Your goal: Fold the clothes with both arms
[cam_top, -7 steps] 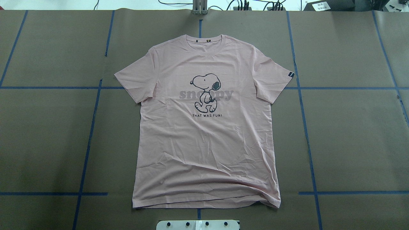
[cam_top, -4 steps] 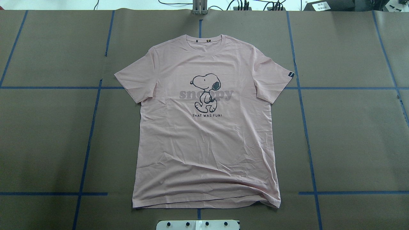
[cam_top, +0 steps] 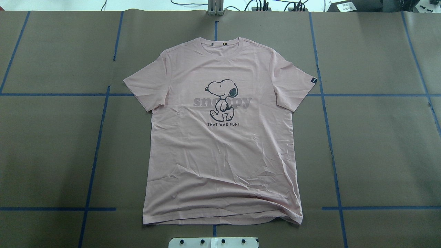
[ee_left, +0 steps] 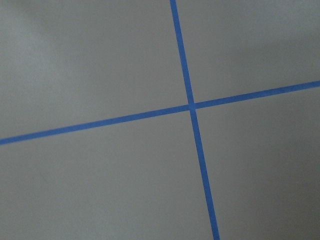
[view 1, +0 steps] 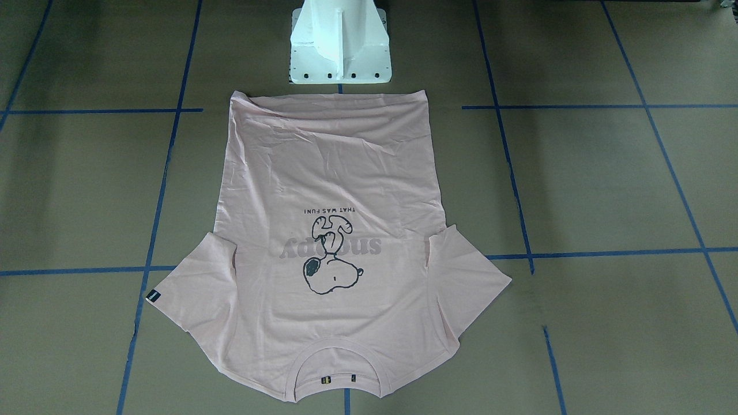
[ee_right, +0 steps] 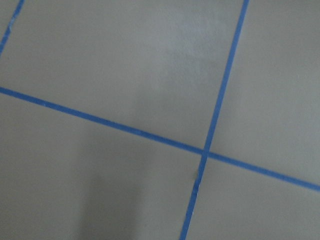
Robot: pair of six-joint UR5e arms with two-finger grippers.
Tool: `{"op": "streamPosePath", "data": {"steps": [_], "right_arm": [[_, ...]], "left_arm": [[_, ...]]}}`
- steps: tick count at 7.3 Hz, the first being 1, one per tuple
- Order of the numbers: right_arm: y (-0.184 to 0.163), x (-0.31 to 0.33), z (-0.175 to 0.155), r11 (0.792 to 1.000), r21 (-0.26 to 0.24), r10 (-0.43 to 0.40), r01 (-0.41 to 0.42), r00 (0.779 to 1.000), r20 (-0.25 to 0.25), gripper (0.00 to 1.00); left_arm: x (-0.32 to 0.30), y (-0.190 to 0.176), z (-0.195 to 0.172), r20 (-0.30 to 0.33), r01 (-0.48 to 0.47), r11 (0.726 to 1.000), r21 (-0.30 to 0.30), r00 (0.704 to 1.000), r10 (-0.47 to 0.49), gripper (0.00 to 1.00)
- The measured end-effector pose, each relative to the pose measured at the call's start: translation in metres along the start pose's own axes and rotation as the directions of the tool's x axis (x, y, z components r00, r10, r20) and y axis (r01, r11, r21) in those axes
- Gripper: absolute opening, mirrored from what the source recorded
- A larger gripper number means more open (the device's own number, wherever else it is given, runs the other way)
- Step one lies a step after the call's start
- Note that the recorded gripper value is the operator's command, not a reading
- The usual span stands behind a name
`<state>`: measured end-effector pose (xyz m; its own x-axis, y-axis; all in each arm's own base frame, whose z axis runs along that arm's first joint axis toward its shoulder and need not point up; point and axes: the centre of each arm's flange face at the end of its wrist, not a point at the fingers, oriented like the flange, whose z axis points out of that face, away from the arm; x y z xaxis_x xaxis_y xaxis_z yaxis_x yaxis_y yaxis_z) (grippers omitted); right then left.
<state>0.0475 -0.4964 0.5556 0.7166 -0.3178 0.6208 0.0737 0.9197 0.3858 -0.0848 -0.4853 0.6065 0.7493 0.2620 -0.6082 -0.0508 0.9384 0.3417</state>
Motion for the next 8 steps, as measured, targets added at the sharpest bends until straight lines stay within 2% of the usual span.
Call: {"op": "streamPosePath", "data": {"steps": [1, 2, 3, 4, 5, 7, 8], "right_arm": [[-0.022, -0.003, -0.002, 0.998, 0.049, -0.039, 0.039, 0.999, 0.000, 1.00], [-0.035, -0.004, -0.003, 0.996, 0.074, -0.055, 0.055, 0.998, 0.007, 1.00], [-0.043, -0.008, -0.006, 0.993, 0.097, -0.076, 0.074, 0.997, 0.020, 1.00], [-0.050, -0.016, -0.010, 0.988, 0.128, -0.092, 0.087, 0.995, 0.032, 1.00], [-0.065, -0.031, -0.011, 0.987, 0.150, -0.064, 0.056, 0.997, 0.052, 1.00], [-0.124, -0.110, 0.003, 0.982, 0.164, 0.070, -0.092, 0.988, 0.135, 1.00], [-0.146, -0.161, 0.022, 0.972, 0.172, 0.131, -0.158, 0.979, 0.157, 0.94]], "left_arm": [[0.009, -0.022, -0.014, 0.034, -0.100, 0.989, 0.109, 0.995, 0.097, 1.00], [0.018, -0.046, -0.030, 0.085, -0.204, 0.954, 0.218, 0.978, 0.190, 1.00], [0.024, -0.064, -0.040, 0.125, -0.280, 0.913, 0.297, 0.959, 0.254, 1.00], [0.027, -0.080, -0.045, 0.147, -0.319, 0.884, 0.343, 0.947, 0.285, 1.00], [0.029, -0.090, -0.050, 0.154, -0.326, 0.868, 0.374, 0.945, 0.289, 1.00], [0.040, -0.099, -0.052, 0.146, -0.323, 0.845, 0.426, 0.946, 0.288, 1.00], [0.055, -0.102, -0.041, 0.126, -0.329, 0.843, 0.426, 0.944, 0.305, 1.00]]}}
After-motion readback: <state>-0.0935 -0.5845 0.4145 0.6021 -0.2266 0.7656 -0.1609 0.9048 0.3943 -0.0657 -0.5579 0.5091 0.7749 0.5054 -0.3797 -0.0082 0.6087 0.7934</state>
